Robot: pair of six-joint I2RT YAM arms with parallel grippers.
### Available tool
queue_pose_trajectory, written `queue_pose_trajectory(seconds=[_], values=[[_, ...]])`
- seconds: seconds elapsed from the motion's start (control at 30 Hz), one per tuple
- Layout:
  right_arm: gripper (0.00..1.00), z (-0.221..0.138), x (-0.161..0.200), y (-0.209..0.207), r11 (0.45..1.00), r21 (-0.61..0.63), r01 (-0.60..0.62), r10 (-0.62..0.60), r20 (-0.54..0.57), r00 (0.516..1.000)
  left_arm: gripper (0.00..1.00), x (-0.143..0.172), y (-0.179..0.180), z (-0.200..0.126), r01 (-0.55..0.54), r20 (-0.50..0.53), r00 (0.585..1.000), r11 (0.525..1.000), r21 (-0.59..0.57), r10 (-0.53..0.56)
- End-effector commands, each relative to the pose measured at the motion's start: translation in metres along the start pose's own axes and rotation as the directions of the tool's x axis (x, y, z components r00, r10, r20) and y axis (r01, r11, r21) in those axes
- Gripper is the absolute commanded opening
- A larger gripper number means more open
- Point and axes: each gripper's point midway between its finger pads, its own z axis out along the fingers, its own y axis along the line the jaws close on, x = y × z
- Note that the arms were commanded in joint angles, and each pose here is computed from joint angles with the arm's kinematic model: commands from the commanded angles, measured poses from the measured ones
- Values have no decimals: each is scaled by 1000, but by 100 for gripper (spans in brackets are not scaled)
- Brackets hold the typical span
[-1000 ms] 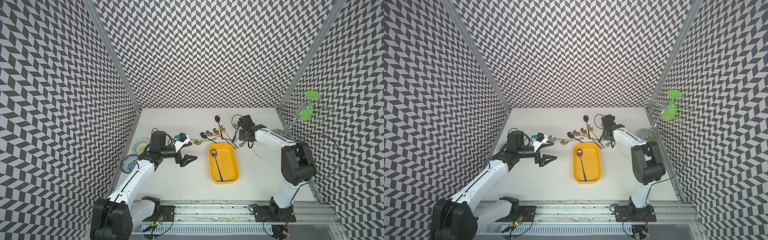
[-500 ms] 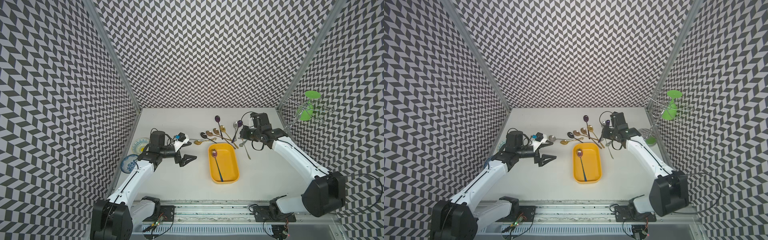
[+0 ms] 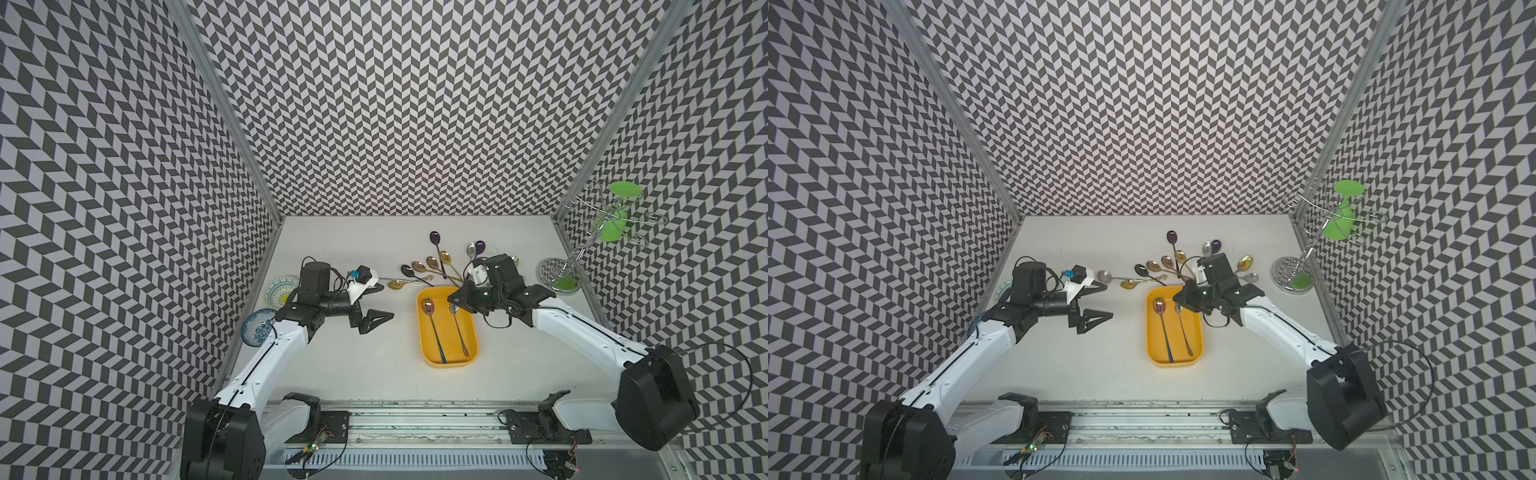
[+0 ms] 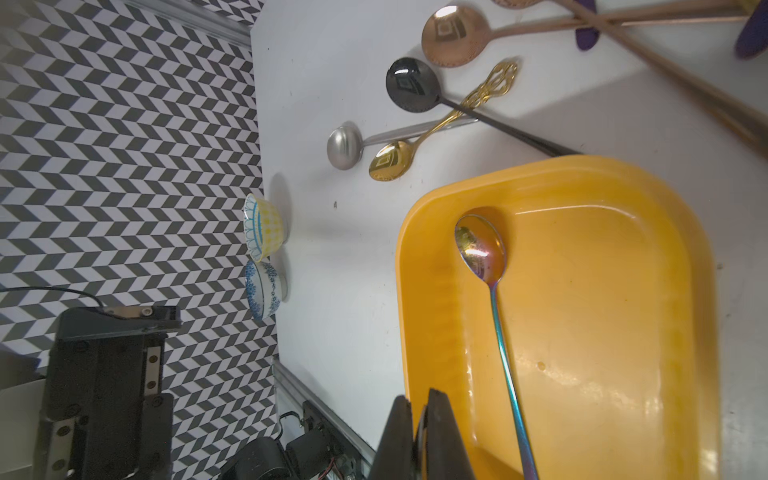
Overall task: Put the spoon into the storage box
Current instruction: Place the spoon in the storage box.
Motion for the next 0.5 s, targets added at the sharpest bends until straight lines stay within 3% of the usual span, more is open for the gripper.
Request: queue_pose_trajectory(seconds=[0.0, 0.47], values=[[0, 1, -9, 28, 991, -132, -23, 31, 59, 998, 99, -5, -6, -1, -21, 16, 1000, 1000, 23, 21], [0, 57, 1, 10, 989, -107, -105, 109, 32, 994, 99, -5, -6, 0, -21, 17, 1000, 999, 26, 20]])
